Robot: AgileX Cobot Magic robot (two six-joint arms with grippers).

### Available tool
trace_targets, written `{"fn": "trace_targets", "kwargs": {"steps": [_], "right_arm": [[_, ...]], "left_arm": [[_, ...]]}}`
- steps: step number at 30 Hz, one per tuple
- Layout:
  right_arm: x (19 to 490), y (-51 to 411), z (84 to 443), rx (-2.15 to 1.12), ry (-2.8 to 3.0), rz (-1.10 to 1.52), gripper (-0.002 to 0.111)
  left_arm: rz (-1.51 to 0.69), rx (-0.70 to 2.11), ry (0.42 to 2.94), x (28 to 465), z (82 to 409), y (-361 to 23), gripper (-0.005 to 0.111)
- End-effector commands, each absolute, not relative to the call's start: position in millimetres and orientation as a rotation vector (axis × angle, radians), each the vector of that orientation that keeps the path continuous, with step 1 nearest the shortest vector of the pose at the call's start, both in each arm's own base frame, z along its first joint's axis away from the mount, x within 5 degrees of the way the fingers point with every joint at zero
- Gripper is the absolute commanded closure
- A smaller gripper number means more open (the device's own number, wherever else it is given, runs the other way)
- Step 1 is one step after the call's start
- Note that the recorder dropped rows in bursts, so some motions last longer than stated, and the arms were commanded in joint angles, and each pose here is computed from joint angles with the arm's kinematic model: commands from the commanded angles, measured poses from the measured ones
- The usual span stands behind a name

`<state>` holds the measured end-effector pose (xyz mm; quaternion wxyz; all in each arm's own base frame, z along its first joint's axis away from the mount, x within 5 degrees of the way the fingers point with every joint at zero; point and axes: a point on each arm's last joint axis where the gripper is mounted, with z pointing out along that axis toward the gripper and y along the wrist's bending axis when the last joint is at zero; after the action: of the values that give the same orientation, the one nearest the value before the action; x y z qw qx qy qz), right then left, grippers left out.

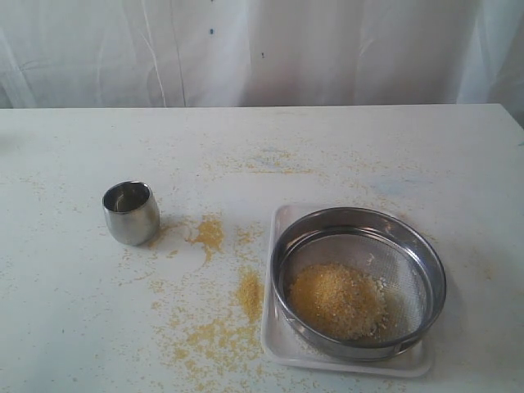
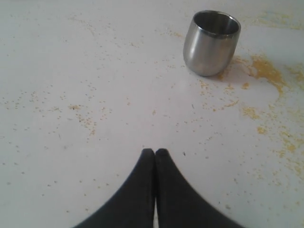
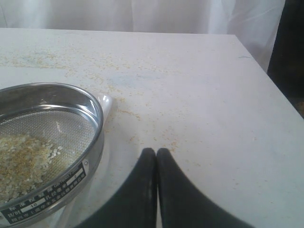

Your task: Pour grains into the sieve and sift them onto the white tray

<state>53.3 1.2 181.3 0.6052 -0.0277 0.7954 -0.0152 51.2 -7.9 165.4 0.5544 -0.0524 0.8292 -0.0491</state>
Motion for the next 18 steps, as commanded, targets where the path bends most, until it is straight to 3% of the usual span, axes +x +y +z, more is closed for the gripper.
{"fn": "trace_targets", "kwargs": {"steps": [1,10,18], "right_arm": [[53.3,1.0,181.7,-0.068,1.832,-0.041,0.108],[55.0,-2.0,189.3,-0.136,1.745,-0.152,0.108],[53.1,1.0,229.8,-0.155,1.29,-0.191,0.108]], "left_arm": [[-0.102,-0.126,1.915,52.6,167.7,-6.5,0.107],[-0.102,-0.126,1.915,52.6,167.7,-6.5,0.107],[-0.101,-0.124,1.915,52.6,167.6,-6.5,0.107]]}}
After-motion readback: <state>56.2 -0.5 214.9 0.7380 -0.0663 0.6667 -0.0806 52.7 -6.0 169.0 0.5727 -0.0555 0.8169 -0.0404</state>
